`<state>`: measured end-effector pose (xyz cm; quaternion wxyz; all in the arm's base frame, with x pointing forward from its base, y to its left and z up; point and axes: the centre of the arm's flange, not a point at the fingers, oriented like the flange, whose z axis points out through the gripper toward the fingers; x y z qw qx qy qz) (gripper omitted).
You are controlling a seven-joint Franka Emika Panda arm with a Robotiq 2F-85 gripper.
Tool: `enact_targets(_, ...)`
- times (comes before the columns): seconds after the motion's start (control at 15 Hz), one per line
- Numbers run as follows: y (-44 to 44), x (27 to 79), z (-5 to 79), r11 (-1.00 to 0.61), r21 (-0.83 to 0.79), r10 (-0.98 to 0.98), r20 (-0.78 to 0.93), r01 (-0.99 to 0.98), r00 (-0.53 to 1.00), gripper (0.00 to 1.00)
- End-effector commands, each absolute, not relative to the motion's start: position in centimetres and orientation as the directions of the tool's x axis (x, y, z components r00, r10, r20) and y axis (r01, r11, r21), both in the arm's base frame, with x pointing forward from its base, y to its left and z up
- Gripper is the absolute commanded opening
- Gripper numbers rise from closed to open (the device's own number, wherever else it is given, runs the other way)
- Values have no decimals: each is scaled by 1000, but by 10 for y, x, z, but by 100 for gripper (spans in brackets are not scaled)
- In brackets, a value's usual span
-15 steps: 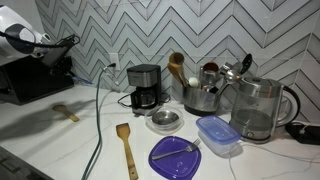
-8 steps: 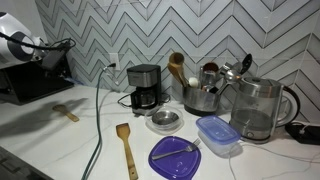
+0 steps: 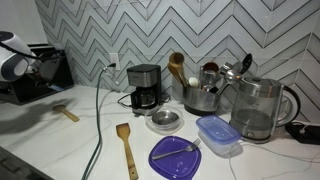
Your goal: Remove the blue packet from the silver plate in the lunchbox and put it on the left side of the counter
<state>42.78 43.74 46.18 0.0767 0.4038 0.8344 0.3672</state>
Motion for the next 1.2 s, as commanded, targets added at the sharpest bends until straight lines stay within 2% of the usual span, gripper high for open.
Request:
enact_targets(0.0,421,437,440,460,684,644,181,566,-743,0)
enact_targets(0.53,434,462,410,529,698,531,172,483,-830,0)
enact_targets(1.13,404,486,360,603,660,491,137,449,-860,0)
